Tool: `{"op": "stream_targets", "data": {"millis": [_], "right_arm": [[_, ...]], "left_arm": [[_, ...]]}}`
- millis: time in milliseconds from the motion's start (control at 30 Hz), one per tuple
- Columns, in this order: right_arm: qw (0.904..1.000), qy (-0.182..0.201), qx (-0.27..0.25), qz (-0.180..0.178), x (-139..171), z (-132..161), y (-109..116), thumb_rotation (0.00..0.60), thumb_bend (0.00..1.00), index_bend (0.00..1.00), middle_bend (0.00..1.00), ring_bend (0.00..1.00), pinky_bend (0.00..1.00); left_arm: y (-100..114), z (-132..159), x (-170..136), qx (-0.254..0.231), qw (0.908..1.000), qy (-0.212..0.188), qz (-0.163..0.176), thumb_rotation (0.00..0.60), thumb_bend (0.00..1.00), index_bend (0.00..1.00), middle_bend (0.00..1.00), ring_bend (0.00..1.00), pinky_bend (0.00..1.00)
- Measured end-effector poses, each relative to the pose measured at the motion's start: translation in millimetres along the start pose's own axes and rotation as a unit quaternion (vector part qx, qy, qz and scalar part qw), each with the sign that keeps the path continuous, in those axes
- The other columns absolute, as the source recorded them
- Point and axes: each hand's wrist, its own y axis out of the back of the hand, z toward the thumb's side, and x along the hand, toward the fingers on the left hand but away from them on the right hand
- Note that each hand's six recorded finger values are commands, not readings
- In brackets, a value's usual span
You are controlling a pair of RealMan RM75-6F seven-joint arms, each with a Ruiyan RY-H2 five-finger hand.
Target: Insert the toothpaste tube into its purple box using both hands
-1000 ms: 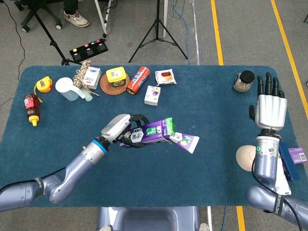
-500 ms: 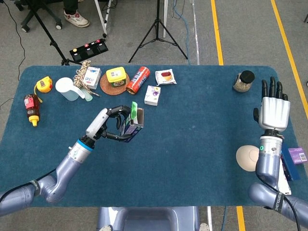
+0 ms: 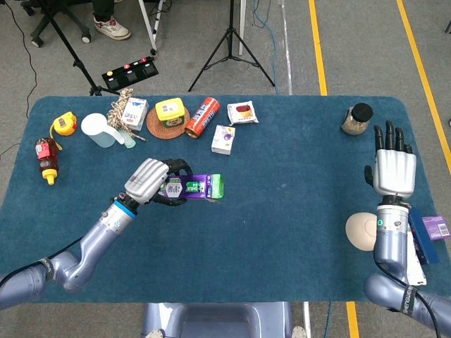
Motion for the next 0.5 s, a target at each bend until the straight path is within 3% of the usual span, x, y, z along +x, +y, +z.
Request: {"op": "stream_targets", "data": {"millis": [100, 233, 367, 467, 500], "right_arm": [[1.0, 0.007, 0.005, 0.001, 1.3, -1.7, -3.7, 0.6, 0.39, 0.02, 0.01, 0.04, 0.27], [0.9998, 0.019, 0.012, 0.001, 2.1, -5.4, -11.0, 0.6, 0.39, 0.02, 0.01, 0.04, 0.27], [0.9994, 0.028, 0.02, 0.008, 2.6, -11.4, -22.1, 0.6, 0.35, 0.02, 0.01, 0.04, 0.27], [0.9991, 0.033, 0.022, 0.013, 3.4, -15.5, -30.0, 0.6, 0.31, 0.02, 0.01, 0.04, 0.27], [0.9991, 0.034, 0.021, 0.015, 4.0, -16.6, -32.3, 0.6, 0.3, 0.02, 0.01, 0.04, 0.27]], "left_arm": [[-5.3, -9.6, 2.1, 0.075, 0.9967, 0.025, -0.017, 0.6, 0.26, 0.5, 0.39, 0.44, 0.63], [-16.5, -26.8, 4.0, 0.151, 0.9856, 0.063, -0.045, 0.6, 0.26, 0.5, 0.39, 0.44, 0.62], [-32.2, -43.6, 6.0, 0.172, 0.9778, 0.097, -0.07, 0.6, 0.26, 0.5, 0.39, 0.41, 0.57], [-43.6, -47.0, 8.0, 0.173, 0.9759, 0.104, -0.084, 0.6, 0.23, 0.42, 0.29, 0.26, 0.47], [-45.1, -47.1, 8.3, 0.172, 0.9758, 0.104, -0.085, 0.6, 0.21, 0.32, 0.2, 0.19, 0.42]]}}
